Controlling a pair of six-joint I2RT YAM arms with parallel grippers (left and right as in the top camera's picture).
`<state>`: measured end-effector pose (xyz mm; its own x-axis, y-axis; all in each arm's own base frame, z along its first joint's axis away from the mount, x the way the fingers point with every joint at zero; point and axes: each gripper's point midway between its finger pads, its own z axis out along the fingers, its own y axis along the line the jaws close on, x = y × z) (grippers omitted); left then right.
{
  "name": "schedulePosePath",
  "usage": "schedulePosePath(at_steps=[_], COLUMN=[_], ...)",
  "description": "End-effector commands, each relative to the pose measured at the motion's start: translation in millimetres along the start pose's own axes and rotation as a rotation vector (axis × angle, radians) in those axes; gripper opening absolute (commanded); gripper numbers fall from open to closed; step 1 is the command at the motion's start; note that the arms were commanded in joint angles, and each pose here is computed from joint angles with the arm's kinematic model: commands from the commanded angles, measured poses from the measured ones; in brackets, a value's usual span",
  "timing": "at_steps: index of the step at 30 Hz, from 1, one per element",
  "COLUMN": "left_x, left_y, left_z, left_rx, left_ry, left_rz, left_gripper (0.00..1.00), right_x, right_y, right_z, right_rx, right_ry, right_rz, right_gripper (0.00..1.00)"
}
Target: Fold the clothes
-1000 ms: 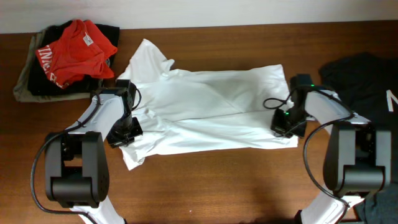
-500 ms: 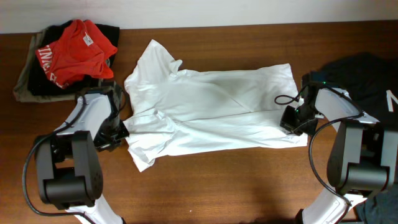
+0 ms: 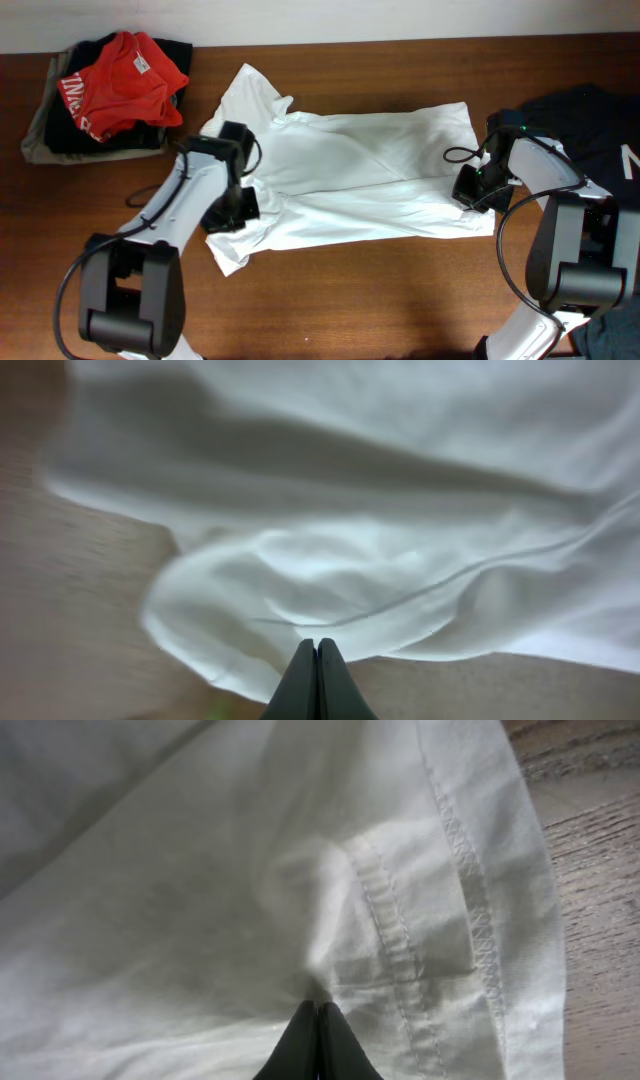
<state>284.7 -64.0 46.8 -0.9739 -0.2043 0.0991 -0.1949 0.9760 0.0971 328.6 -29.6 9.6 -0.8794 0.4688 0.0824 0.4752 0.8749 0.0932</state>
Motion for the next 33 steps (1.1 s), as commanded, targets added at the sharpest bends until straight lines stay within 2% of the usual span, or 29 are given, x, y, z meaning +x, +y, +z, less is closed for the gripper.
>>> schedulePosePath(at_steps=[1,15,28,33], left_x=[21.1,58.3,64.2,65.2], left_y=[-3.6,22.8,69.7,75.8], left_z=[19.8,60.2,58.2,55.9], left_rx=[0.026,-0.032,-0.051,-0.055], left_ry=[0.069,0.172,0.266,0.275], left_rz=[0.026,-0.001,-0.224,-0.263], left_gripper=[0.01,0.01,0.0,0.0], right_x=[-6.0,-5.2,-7.8,-17.5], right_y=[-3.0,-3.4,-3.5,0.4], right_z=[-1.4,-1.4,-3.0,-13.4], right_rx=[0.012,0.014,0.017,0.01], right_ry=[-0.01,-0.007,-0.016,-0.042], right_rz=[0.018,0.018,0.018,0.016], right_gripper=[0.04,0.04,0.04,0.04])
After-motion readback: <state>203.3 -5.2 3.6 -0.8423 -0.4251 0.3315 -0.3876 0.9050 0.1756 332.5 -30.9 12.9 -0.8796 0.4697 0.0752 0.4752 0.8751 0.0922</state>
